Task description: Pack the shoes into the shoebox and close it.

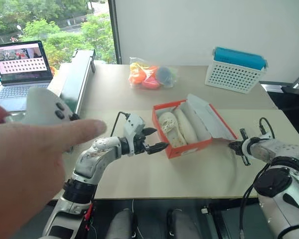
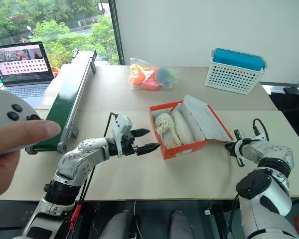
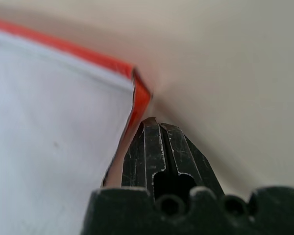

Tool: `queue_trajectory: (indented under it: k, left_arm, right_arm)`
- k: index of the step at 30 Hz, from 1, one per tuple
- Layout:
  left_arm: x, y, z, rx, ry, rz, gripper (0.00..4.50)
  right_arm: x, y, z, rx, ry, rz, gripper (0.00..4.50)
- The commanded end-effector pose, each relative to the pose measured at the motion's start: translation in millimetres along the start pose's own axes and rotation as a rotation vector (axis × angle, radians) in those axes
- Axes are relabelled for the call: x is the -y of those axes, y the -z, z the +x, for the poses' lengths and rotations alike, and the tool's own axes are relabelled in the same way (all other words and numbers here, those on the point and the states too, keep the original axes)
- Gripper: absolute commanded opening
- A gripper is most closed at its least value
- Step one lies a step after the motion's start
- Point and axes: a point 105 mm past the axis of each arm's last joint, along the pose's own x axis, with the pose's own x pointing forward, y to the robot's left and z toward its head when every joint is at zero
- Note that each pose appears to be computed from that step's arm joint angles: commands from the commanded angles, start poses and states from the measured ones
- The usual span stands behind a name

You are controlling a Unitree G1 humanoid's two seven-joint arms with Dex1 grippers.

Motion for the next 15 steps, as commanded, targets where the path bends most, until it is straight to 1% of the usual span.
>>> queue_trajectory:
  k: [1,3,8,13,14,15]
  left_arm:
    - [-3,-15,-2,0.043,-0.004,0.047,4.45]
    - [-5,-17,-2,0.043,-0.008,0.054,4.45]
    - [-7,-19,-3,0.04,-0.012,0.069,4.45]
    - [-7,-19,-4,0.037,-0.013,0.074,4.45]
    - [-7,-19,-5,0.035,-0.013,0.075,4.45]
    - [-6,-18,-5,0.034,-0.013,0.075,4.45]
  right_arm:
    - [-12,-4,4,0.045,-0.068,0.122,0.1]
    - [-19,5,9,0.026,-0.097,0.149,0.1]
    - [-29,14,15,0.027,-0.162,0.191,0.1]
    - [-53,-2,5,0.119,-0.307,0.207,0.1]
    - [-65,-9,-2,0.157,-0.387,0.242,0.1]
    - [-84,-21,-16,0.217,-0.518,0.279,0.1]
